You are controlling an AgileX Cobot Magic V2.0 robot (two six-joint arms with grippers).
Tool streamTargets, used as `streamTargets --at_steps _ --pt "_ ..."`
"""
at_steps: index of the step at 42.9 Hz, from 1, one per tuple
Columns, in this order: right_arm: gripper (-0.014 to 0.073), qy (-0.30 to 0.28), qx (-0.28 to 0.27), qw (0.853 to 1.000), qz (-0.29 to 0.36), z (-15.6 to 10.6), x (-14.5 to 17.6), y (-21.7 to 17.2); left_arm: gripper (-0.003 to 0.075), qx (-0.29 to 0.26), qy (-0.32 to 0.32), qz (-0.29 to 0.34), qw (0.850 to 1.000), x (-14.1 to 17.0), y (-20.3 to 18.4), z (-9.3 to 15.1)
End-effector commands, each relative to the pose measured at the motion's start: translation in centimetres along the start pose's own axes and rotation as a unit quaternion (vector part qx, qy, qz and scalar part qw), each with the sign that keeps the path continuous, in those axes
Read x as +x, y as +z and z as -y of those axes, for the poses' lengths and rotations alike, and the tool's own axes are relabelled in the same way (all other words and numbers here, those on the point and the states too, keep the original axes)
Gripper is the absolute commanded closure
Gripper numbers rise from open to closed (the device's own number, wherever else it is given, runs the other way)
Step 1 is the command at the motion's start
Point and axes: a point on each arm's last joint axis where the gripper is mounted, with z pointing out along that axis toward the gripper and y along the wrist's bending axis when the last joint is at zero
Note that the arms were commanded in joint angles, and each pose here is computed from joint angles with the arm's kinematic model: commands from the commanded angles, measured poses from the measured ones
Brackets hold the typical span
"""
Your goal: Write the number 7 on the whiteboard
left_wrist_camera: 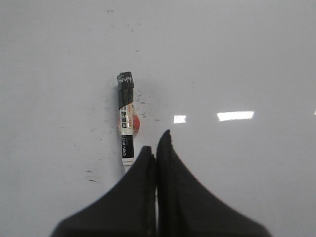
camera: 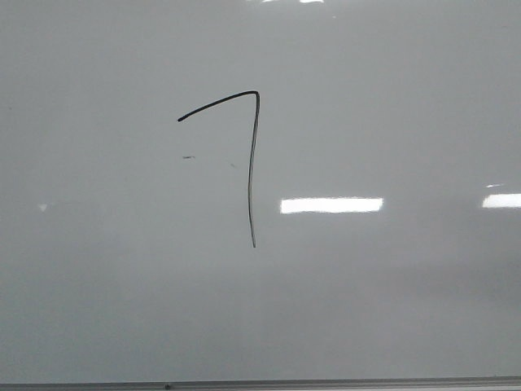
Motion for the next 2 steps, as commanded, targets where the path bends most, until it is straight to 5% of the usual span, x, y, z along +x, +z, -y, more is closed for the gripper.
streamTargets --at_steps 1,2 --pt "0.0662 -0.007 0.002 0.999 0.048 0.02 -0.85 -0.20 0.0741 -0.006 -0.006 0.049 0.999 -0.71 -0.14 -0.09" --pt "0.0662 -0.007 0.002 0.999 0.048 0.02 -0.85 -0.20 0.0741 -0.006 -0.006 0.049 0.999 -0.71 -0.14 -0.09"
